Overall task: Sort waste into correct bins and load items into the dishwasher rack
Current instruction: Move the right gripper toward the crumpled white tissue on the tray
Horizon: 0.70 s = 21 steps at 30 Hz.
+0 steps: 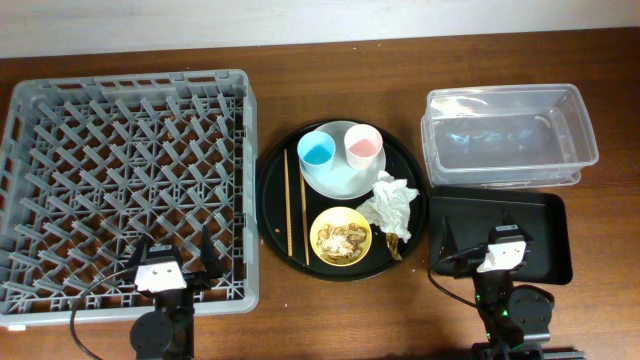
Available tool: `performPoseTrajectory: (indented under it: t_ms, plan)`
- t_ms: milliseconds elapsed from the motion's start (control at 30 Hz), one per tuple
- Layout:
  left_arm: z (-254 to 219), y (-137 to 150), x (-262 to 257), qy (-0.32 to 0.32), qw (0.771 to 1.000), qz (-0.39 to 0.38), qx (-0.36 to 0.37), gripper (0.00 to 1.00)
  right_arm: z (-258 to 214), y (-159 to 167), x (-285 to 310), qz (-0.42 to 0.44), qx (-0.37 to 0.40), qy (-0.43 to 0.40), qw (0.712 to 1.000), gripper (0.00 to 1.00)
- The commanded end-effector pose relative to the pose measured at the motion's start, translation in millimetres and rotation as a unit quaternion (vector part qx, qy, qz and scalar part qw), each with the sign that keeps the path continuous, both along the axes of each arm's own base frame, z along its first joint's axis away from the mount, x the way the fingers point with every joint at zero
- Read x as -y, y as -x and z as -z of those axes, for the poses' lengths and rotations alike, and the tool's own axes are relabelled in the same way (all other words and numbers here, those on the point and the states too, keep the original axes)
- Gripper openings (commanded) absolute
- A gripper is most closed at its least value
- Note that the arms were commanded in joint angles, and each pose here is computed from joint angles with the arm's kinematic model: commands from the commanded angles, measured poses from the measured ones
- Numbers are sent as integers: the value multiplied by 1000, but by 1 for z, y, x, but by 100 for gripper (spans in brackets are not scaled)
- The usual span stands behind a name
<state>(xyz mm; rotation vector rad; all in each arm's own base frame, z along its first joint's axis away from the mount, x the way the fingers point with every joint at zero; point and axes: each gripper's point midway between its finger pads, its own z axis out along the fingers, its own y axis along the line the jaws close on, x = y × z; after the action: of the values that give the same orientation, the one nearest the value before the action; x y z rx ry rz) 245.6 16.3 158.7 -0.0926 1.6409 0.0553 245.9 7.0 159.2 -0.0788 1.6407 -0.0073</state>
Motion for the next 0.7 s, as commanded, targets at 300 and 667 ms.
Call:
performPoseTrajectory:
  t_ms: [300, 667]
  plan:
    - [1, 0, -1, -7, 1000, -5, 0, 99, 2, 0, 1, 1, 0, -1, 1000, 99]
    - [1, 0, -1, -7, 1000, -5, 0, 100, -91, 21, -20, -58, 19, -9, 998, 99]
